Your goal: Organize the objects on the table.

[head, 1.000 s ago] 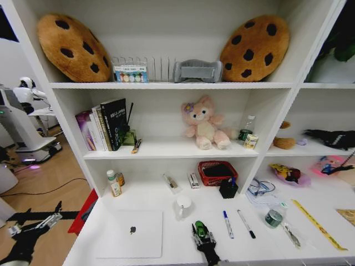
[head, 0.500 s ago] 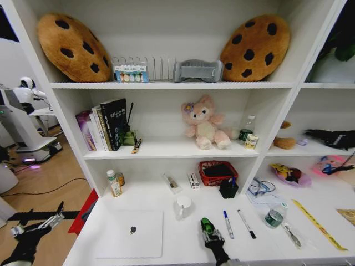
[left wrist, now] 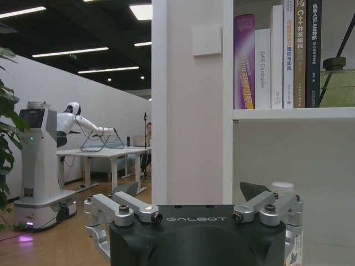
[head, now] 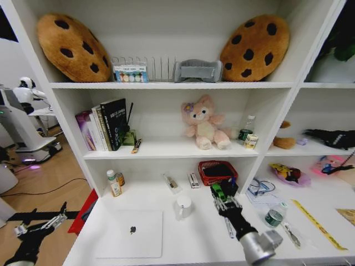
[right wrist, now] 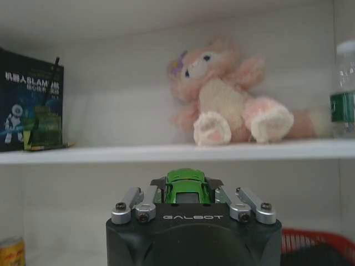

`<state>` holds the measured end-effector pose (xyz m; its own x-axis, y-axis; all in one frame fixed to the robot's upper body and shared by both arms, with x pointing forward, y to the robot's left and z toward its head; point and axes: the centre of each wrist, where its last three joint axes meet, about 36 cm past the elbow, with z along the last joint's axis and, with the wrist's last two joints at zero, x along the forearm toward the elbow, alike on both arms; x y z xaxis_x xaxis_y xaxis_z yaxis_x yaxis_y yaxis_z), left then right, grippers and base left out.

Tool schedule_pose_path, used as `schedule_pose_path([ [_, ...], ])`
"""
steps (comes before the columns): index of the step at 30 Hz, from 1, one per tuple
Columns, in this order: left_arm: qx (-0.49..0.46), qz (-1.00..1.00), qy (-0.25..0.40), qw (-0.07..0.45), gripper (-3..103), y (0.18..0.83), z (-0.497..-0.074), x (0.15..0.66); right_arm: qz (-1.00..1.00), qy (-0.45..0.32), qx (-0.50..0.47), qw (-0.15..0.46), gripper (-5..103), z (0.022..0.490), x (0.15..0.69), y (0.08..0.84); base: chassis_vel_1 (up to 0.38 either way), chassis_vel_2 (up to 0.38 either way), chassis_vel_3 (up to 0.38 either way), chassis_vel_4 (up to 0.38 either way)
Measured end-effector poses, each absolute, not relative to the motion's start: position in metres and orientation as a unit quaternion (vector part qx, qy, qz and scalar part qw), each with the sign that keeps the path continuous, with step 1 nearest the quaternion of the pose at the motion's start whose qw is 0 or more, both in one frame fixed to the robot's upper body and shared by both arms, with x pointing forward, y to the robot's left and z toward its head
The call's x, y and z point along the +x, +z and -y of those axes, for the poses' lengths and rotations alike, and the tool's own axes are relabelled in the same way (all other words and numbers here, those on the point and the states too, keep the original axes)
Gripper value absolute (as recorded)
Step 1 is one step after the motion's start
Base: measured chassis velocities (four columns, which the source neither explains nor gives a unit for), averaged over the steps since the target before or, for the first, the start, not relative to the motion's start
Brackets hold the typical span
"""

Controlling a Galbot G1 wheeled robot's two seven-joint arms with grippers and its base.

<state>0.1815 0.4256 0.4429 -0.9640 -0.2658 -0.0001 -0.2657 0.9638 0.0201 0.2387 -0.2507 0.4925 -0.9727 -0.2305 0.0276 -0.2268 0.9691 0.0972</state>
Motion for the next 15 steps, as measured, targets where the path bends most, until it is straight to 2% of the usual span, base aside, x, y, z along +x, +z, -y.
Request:
schedule_pose_path([
  [2,0.135,0.991,-0.012,0.001,100,0.442,-0.425,0.181,0.991,-0.039,0.127,0.009,36,0.256,0.253,0.501,0.0,0.0,0.0,0.0],
  [5,0.134,0.991,-0.013,0.001,100,0.442,-0.414,0.18,0.985,-0.046,0.165,-0.026,36,0.272,0.309,0.542,0.0,0.0,0.0,0.0],
  [15,0.142,0.99,-0.014,0.007,100,0.435,-0.406,0.177,0.972,-0.062,0.224,-0.033,36,0.268,0.389,0.586,0.0,0.0,0.0,0.0],
])
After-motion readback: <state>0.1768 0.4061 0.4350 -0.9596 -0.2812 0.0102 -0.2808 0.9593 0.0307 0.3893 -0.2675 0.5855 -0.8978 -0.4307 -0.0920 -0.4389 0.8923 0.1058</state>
